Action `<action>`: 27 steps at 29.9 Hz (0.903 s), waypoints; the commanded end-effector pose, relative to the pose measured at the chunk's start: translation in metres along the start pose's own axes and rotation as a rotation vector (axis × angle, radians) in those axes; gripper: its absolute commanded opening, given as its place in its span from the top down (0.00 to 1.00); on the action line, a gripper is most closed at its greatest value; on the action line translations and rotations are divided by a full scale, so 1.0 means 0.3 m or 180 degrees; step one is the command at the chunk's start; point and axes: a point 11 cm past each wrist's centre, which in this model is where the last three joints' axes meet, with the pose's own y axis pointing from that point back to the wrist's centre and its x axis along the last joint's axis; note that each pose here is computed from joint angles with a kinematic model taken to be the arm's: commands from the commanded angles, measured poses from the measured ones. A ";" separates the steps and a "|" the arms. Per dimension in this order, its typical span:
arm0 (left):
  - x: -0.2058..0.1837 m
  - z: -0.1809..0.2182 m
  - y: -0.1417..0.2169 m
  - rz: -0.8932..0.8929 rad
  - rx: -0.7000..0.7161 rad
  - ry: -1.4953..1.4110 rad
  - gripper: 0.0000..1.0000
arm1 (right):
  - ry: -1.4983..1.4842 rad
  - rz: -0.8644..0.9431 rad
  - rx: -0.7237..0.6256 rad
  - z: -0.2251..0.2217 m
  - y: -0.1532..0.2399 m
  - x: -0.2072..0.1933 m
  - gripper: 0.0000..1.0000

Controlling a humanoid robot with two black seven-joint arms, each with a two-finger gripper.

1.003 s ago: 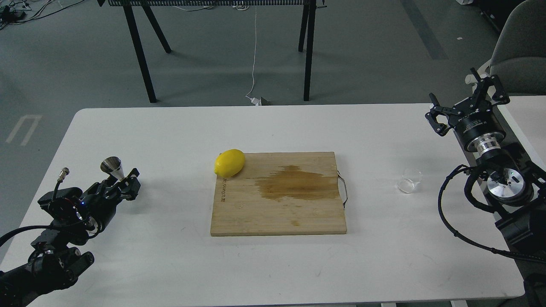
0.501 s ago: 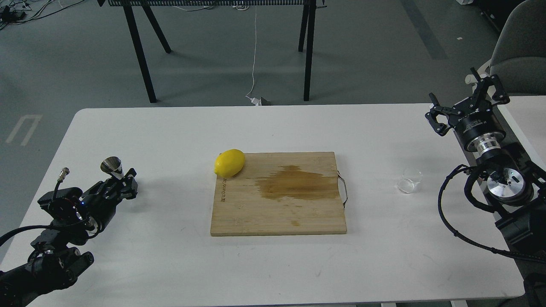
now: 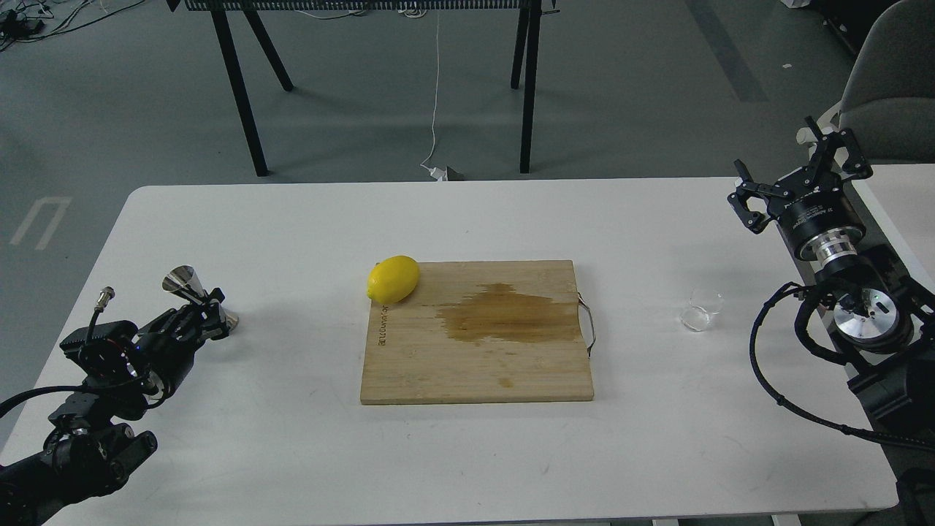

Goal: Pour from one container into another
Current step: 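Carry the jigger with the left gripper over the cutting board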

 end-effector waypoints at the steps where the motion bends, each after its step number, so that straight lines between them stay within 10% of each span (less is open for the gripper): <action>1: 0.000 0.000 0.000 0.0002 0.0003 0.0004 0.85 | 0.0002 0.0000 0.0005 -0.002 0.000 0.000 0.00; 27: 0.318 0.143 -0.177 0.0448 -0.0414 -0.0336 0.85 | 0.0004 -0.0036 0.0020 -0.012 -0.015 -0.016 0.00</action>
